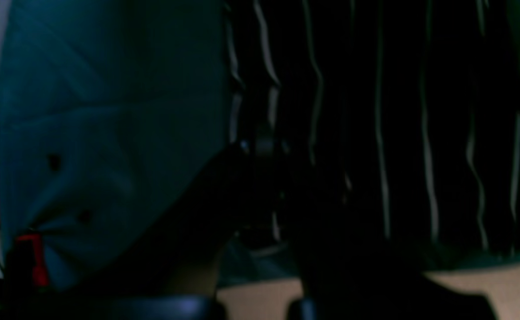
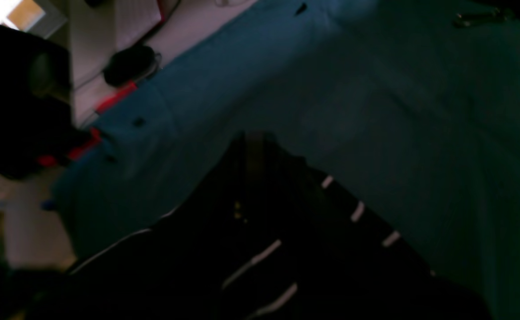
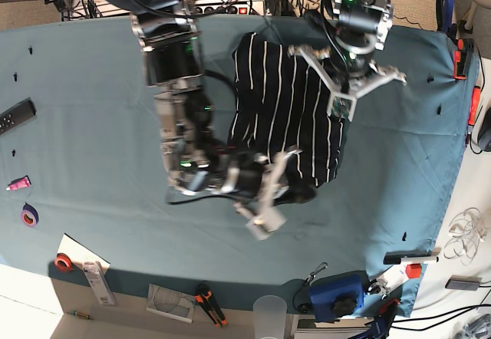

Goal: Layout the t-shirt on the table in an organized manner, then fold the t-shirt properly
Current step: 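Press and tuck the stack's edges with both grippers to square it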

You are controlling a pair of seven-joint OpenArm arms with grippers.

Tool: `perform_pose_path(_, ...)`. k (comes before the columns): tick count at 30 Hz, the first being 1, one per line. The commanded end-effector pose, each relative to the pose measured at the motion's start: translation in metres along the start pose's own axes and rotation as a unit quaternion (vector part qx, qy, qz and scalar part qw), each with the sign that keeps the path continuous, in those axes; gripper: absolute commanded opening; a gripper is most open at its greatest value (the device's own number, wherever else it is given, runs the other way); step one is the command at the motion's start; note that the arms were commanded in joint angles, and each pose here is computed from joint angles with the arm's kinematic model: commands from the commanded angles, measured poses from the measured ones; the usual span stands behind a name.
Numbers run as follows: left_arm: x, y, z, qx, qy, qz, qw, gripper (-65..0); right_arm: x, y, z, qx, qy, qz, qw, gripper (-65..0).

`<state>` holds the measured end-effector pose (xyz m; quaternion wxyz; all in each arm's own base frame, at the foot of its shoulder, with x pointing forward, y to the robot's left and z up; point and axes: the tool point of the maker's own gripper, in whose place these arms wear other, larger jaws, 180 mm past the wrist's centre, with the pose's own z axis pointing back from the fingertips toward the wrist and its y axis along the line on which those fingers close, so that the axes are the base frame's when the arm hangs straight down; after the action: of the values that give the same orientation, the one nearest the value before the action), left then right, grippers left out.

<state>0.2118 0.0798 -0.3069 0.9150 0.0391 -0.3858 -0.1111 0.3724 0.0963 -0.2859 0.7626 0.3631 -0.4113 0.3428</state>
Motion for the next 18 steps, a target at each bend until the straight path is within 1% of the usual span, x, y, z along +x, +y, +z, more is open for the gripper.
perform_pose_path(1,0.005,0.000,0.004,0.000,-0.013,0.000,1.000,-65.0,0.022,0.006,-0.005,0.009,-0.026,0.017,0.9995,-65.0)
perform_pose_path(4,0.000,-0.001,0.005,-0.001,-0.007,0.001,1.000,-65.0,0.010,0.016,-0.026,0.028,-0.012,0.016,0.9994,-65.0)
perform_pose_path(6,-0.002,-0.002,0.004,-0.002,-0.004,-0.001,1.000,-65.0,-0.005,0.015,-0.040,0.035,0.005,0.010,0.9993,-65.0)
perform_pose_path(10,-0.021,-0.013,-0.015,-0.013,0.015,-0.012,1.000,-65.0,-0.030,0.003,-0.054,0.037,0.032,-0.024,0.9985,-65.0)
perform_pose_path(13,-0.050,-0.022,-0.030,-0.022,0.062,-0.022,0.998,-65.0,-0.038,-0.009,-0.056,0.020,0.052,-0.012,0.9984,-65.0)
perform_pose_path(18,-0.096,-0.032,-0.042,-0.034,0.137,-0.036,0.989,-65.0,-0.030,-0.021,-0.055,-0.002,0.055,0.025,0.9982,-65.0)
